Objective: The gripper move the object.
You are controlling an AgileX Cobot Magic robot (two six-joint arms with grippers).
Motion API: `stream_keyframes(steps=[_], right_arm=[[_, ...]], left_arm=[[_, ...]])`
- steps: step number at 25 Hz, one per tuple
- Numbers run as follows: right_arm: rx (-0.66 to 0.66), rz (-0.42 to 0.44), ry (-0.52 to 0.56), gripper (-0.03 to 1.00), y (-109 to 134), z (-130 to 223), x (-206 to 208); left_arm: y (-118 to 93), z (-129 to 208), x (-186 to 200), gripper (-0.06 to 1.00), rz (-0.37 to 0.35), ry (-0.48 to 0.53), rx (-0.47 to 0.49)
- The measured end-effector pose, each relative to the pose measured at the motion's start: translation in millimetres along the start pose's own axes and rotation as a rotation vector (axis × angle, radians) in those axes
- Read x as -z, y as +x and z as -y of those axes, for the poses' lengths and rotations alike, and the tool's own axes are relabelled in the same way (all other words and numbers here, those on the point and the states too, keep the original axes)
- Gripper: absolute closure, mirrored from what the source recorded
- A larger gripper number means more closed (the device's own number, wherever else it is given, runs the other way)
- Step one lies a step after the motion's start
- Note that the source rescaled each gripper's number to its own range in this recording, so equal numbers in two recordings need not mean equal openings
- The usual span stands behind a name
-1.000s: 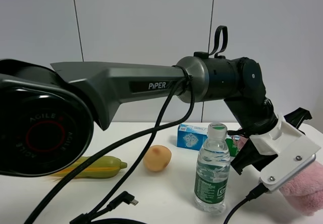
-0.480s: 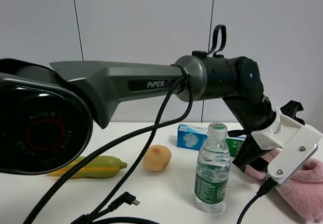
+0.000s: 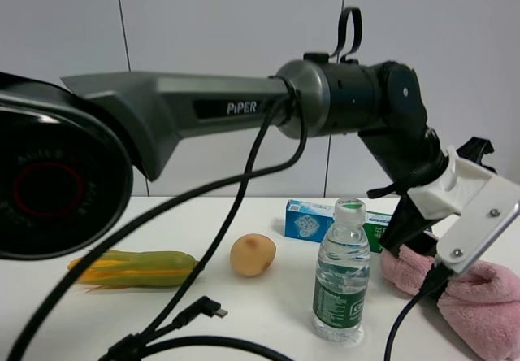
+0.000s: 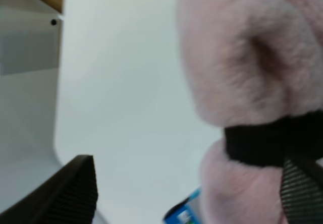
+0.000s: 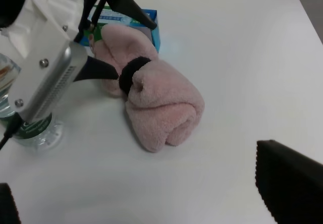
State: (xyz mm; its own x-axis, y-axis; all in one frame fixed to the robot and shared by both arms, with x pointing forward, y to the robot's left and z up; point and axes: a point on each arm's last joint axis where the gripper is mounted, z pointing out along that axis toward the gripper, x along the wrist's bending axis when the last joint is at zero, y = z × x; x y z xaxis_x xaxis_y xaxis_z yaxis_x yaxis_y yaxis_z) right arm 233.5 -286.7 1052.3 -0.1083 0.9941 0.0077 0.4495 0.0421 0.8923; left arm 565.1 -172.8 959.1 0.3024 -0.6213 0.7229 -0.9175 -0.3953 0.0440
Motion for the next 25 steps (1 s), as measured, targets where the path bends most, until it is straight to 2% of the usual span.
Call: stream_keyframes(steps=[3,6,11,14,17,20,25], right_arm=[[0.000,0.000,0.000,-0.03,0,0,0],[0.000,0.000,0.000,-0.03,0,0,0],[0.000,0.000,0.000,-0.03,0,0,0],[0.000,0.000,0.000,-0.03,0,0,0],[0.000,0.000,0.000,-0.03,0,0,0],[0.000,0.000,0.000,-0.03,0,0,0],[0.000,0.000,0.000,-0.03,0,0,0]], left_arm=[[25,-2,35,0.19,-0.048,0.004,0.106],[49,6,81,0.19,-0.096,0.055,0.272],[68,41,166,0.19,-0.150,0.229,0.667],[73,61,231,0.19,-0.230,0.322,0.943],[71,78,299,0.19,-0.342,0.402,1.198],[55,96,365,0.19,-0.443,0.495,1.425],[10,116,462,0.19,-0.623,0.629,1.657]])
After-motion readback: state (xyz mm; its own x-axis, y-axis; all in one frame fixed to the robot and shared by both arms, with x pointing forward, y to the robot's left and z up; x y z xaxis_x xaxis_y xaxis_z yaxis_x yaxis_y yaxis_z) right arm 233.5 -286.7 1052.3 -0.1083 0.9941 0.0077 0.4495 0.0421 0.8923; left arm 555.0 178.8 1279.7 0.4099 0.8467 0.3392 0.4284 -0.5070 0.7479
